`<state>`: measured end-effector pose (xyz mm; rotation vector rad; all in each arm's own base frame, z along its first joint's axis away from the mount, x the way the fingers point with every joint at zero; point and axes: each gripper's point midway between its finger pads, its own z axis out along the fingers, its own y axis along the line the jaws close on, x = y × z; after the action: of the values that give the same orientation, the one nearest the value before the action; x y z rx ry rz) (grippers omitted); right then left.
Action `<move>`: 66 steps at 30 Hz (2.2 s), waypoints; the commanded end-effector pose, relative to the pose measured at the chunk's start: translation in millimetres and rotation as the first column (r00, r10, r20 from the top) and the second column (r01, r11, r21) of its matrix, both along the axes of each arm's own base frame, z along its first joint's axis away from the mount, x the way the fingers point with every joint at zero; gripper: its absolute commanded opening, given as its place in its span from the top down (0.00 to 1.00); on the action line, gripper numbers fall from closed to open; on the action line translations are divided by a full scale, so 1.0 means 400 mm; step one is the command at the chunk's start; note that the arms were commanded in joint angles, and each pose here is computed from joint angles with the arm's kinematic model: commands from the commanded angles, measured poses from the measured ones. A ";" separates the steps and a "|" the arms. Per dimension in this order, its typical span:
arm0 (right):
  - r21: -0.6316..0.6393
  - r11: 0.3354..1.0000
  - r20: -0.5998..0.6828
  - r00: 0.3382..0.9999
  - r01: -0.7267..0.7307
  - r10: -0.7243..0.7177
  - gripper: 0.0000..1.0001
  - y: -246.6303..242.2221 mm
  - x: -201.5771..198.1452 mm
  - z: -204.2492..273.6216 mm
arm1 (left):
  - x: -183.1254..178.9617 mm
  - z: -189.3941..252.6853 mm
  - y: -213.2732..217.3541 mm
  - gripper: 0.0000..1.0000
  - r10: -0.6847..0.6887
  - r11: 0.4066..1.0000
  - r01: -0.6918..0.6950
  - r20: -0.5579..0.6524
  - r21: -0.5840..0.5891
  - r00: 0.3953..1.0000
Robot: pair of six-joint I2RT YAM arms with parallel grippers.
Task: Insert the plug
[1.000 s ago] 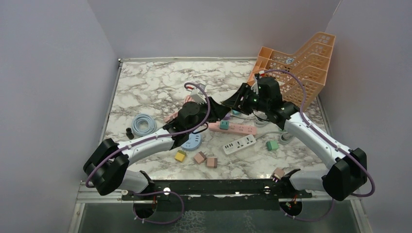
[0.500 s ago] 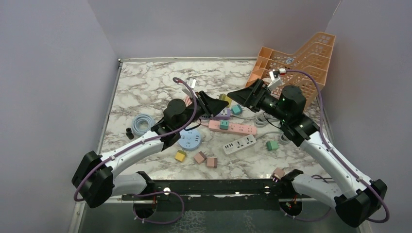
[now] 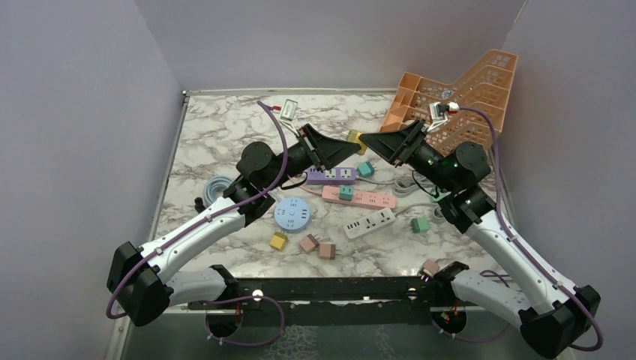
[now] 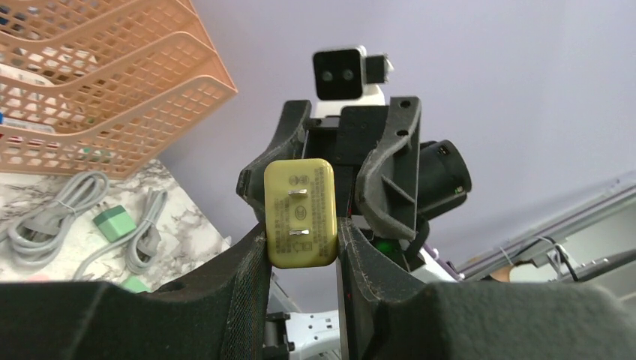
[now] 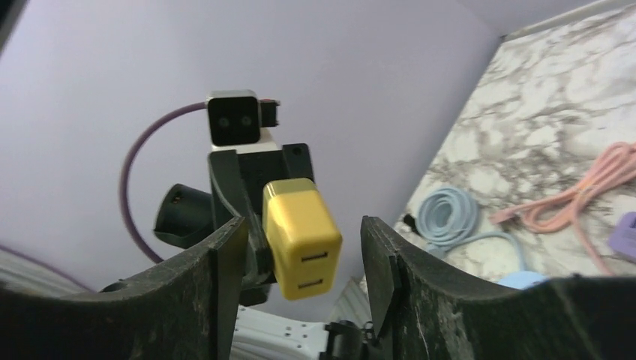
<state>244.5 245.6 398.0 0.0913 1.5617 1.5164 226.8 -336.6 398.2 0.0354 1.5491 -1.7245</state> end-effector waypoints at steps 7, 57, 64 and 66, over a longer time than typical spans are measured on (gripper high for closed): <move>0.115 0.964 0.148 0.964 -0.238 0.221 0.57 0.044 -0.075 0.087 | -0.062 0.095 0.004 0.86 -0.104 0.992 0.111 0.107 -0.064 0.989; -0.997 0.051 -0.024 0.866 -0.058 0.500 0.99 -0.131 0.112 -0.481 | 0.167 -0.464 0.393 0.19 0.538 0.471 -0.383 0.085 0.795 0.839; -0.984 -0.123 -0.173 0.847 -0.127 0.503 0.99 -0.149 0.129 -0.578 | 0.170 -0.495 0.403 0.19 0.545 0.460 -0.359 0.061 0.812 0.836; -0.976 -0.155 -0.210 0.841 -0.152 0.499 0.99 -0.153 0.132 -0.600 | 0.168 -0.499 0.404 0.19 0.544 0.463 -0.354 0.055 0.812 0.837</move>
<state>291.7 195.1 162.0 -1.4055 2.1690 0.2782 294.5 -181.2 205.6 -0.1096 2.1351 -0.5263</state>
